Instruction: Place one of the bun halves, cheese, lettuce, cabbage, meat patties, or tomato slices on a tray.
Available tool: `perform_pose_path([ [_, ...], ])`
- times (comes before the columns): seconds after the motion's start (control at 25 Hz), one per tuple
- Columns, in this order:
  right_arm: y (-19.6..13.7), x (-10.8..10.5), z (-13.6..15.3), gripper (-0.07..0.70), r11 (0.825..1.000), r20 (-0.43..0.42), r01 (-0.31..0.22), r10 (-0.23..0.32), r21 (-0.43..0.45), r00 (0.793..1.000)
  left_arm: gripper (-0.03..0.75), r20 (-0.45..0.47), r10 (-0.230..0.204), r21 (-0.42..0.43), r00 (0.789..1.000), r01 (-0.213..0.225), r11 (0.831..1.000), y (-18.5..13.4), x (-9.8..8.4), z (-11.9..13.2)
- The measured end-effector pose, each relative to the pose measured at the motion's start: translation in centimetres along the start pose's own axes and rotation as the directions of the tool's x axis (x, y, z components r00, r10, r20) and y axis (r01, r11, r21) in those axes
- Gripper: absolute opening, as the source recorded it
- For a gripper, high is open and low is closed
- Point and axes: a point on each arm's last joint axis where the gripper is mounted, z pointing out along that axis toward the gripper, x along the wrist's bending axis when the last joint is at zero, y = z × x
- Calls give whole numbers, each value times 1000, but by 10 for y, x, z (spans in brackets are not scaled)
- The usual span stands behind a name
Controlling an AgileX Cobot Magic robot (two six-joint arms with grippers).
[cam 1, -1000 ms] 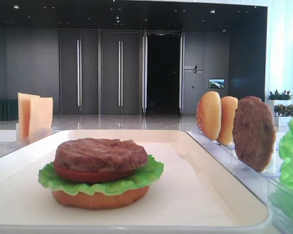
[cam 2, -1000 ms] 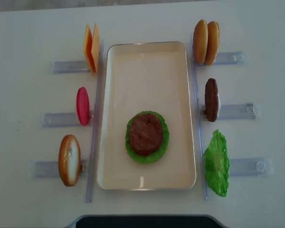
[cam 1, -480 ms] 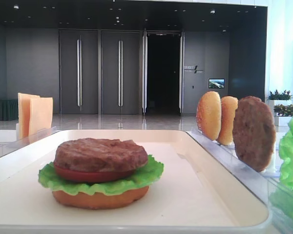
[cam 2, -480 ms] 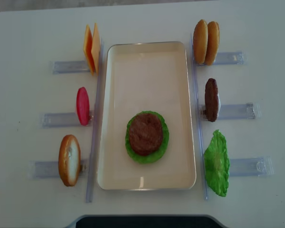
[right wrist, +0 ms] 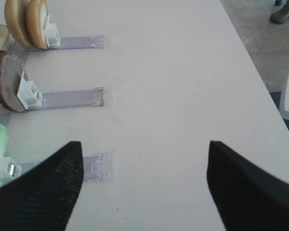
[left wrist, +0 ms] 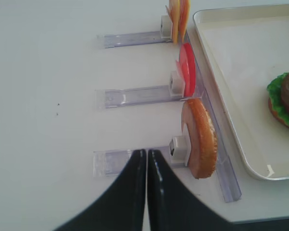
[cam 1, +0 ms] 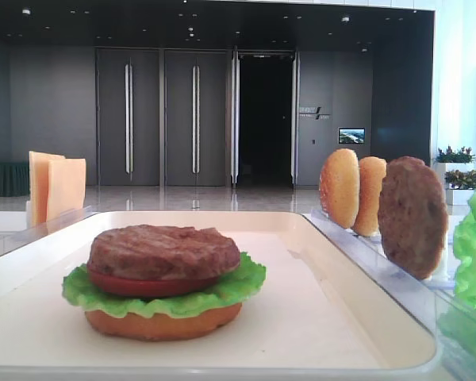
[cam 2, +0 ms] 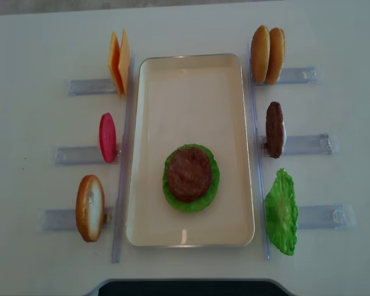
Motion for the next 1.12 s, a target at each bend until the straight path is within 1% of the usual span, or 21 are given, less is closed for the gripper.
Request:
perform_pose_path([
  [1.12, 0, 0, 0, 536, 1000, 0, 1, -1, 0, 1000, -1, 0, 0, 0, 1000, 0, 1000, 0, 0, 0],
])
